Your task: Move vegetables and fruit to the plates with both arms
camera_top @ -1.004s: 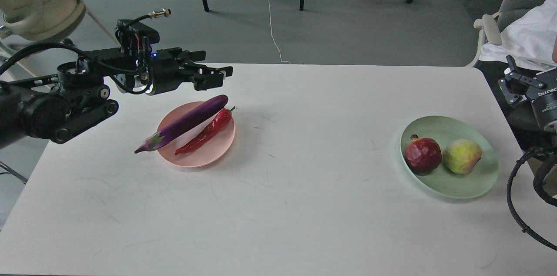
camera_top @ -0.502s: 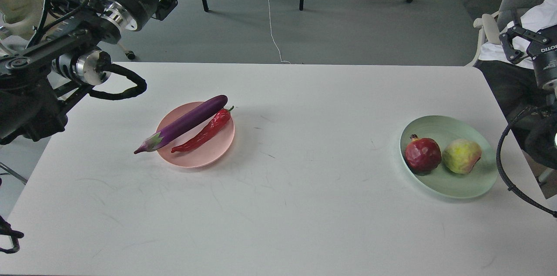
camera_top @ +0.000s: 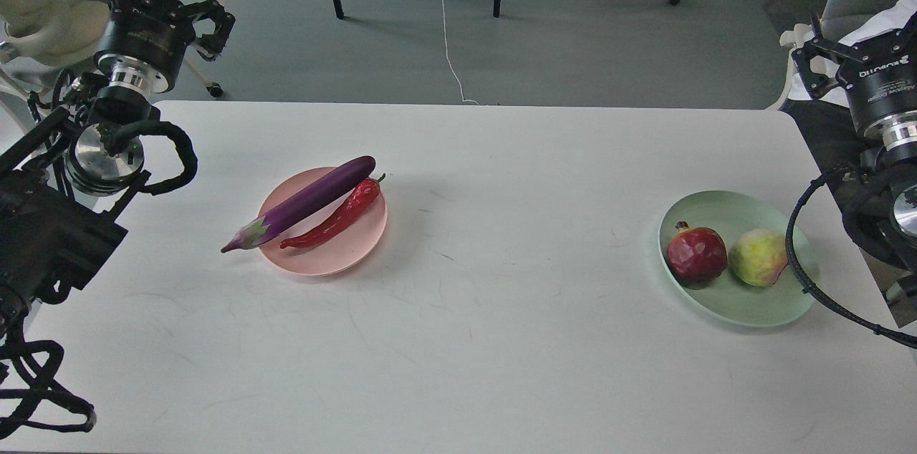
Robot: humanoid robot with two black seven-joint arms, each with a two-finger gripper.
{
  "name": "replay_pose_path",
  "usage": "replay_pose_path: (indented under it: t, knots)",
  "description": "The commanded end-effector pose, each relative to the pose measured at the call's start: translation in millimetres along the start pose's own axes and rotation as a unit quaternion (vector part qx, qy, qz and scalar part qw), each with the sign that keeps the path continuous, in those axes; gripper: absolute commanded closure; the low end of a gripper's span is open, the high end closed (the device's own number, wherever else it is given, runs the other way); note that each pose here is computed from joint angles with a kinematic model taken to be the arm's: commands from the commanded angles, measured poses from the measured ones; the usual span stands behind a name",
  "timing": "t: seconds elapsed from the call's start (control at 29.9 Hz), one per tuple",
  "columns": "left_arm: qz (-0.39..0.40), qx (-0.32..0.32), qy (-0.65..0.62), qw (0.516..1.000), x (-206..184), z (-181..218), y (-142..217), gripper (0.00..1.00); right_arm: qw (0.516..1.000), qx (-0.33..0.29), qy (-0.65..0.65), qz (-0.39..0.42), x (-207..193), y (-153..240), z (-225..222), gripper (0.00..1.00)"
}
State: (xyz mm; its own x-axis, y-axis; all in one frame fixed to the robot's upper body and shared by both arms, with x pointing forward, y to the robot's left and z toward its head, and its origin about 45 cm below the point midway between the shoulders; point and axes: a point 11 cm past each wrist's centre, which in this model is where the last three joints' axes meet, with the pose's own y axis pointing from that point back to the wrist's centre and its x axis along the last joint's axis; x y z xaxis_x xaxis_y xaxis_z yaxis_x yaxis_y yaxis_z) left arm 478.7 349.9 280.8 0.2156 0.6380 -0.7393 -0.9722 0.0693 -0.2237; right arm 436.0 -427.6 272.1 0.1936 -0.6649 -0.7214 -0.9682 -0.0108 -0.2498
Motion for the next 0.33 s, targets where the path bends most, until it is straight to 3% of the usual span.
replay_pose_path:
  t: [0.0,0.3]
  knots:
    - [0.007,0.004,0.004,1.000,8.0,-5.2,2.9,0.02,1.000,-0.001,-0.005,0.002,0.0,-1.5,3.4,0.01]
    - [-0.025,0.029,-0.040,0.998,5.8,2.0,6.1,0.02,1.000,-0.014,0.001,0.004,2.0,0.8,11.4,0.01]
